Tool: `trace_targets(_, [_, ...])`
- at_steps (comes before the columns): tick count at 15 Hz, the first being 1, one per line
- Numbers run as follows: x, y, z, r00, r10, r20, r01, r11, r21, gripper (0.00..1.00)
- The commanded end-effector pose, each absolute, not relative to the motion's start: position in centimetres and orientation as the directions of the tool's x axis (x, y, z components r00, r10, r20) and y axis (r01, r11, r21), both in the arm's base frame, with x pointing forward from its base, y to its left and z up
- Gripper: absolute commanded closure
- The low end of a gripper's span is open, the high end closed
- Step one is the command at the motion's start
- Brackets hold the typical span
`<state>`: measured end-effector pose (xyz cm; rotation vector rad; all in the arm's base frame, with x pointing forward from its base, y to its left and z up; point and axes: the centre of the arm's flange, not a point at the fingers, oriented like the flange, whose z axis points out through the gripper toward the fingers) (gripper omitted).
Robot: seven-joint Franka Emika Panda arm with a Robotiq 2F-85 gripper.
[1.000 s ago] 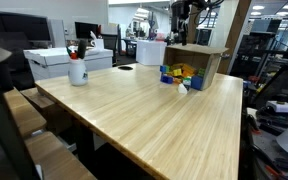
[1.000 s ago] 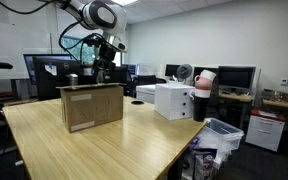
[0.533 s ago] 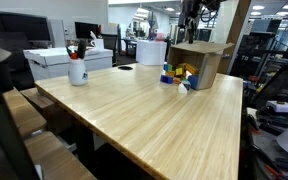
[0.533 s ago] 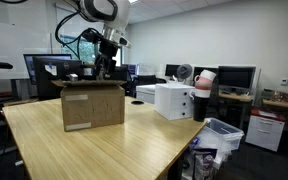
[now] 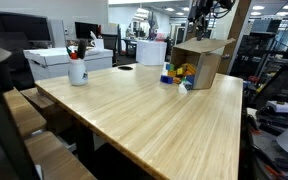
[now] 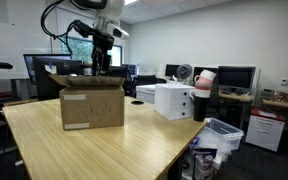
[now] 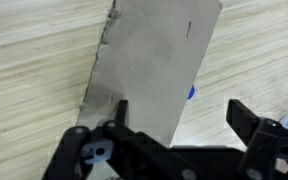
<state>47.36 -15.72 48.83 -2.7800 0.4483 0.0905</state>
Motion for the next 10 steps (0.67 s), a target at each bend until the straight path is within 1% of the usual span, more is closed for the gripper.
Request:
trace_targets(1, [42.9, -15.2, 49.5, 0.947, -0.322, -0.006, -0.304, -0.886, -0.35, 0.0])
trace_targets(5, [40.4, -15.5, 50.3, 0.925, -0.371, 0.082, -0.318, -0.876, -0.363, 0.0])
trace_targets(10, [38.1, -16.7, 50.4, 0.882, -0.448, 0.15, -0.361, -0.844, -0.397, 0.0])
